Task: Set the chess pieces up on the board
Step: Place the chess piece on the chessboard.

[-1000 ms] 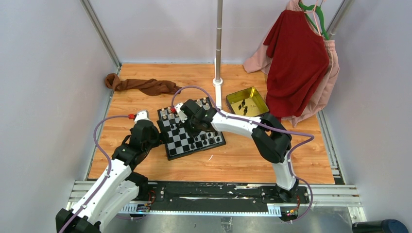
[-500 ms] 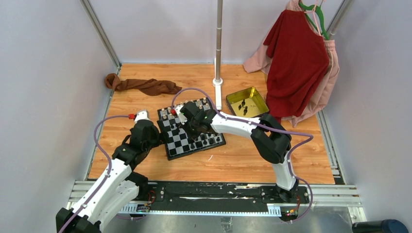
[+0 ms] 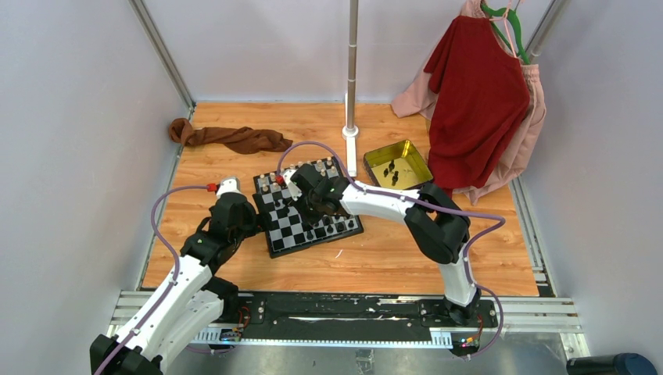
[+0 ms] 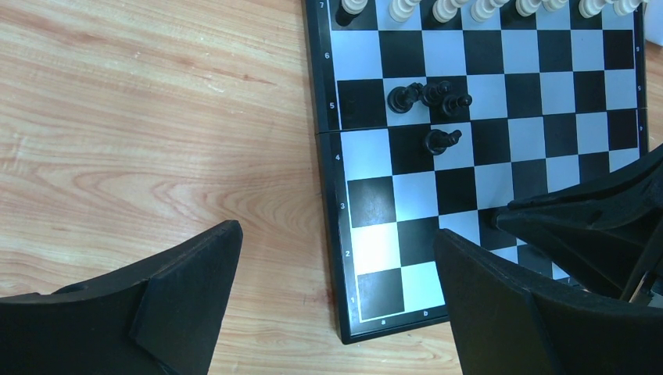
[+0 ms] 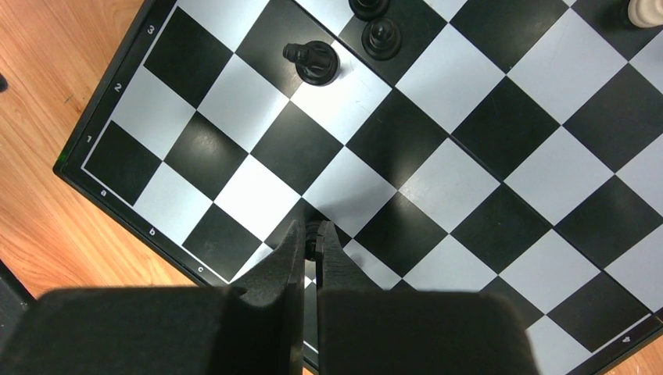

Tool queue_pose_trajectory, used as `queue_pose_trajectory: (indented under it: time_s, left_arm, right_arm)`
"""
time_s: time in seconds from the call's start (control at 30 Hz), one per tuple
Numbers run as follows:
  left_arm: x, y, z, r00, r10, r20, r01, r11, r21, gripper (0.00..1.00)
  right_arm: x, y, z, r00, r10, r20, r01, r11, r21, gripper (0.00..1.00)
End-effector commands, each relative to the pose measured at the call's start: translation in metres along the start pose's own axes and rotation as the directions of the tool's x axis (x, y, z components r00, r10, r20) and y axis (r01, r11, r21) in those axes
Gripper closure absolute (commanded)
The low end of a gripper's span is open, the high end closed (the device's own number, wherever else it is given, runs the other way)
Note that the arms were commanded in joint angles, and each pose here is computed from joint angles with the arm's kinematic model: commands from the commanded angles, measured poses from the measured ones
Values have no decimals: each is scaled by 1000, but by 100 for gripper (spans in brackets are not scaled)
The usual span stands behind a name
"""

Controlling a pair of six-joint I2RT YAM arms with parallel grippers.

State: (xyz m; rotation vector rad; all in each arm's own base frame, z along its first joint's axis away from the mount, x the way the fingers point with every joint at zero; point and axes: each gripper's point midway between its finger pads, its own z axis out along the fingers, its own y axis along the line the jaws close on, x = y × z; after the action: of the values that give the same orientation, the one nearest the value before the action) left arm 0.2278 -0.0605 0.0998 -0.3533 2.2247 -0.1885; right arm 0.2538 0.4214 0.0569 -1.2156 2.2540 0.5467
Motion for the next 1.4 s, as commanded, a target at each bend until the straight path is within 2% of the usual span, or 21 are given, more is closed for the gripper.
queue_pose_trajectory:
  time_s: [0.0, 0.6, 0.7, 1.0, 1.37]
  left_arm:
    - [4, 2, 1, 1000, 8, -4, -8, 1000, -10, 1]
    - [4, 3, 1, 1000, 7, -3, -7, 1000, -13, 1]
    - [5, 3, 1, 1000, 7, -3, -7, 1000, -13, 1]
    - [5, 3, 2, 1000, 6, -4, -6, 1000, -13, 1]
    - [4, 3, 1, 1000, 7, -4, -7, 1000, -13, 1]
  right_arm:
    - [-1, 13, -12, 1000, -4, 13, 4, 1000, -25, 100]
    - [3, 16, -11, 1000, -2, -5, 2, 999, -37, 100]
    - [4, 15, -10, 1000, -1, -9, 1, 999, -32, 95]
    - [5, 14, -9, 1000, -1, -16, 1, 1000, -24, 72]
    - [-11, 10, -16, 1000, -26, 10, 27, 1000, -4, 70]
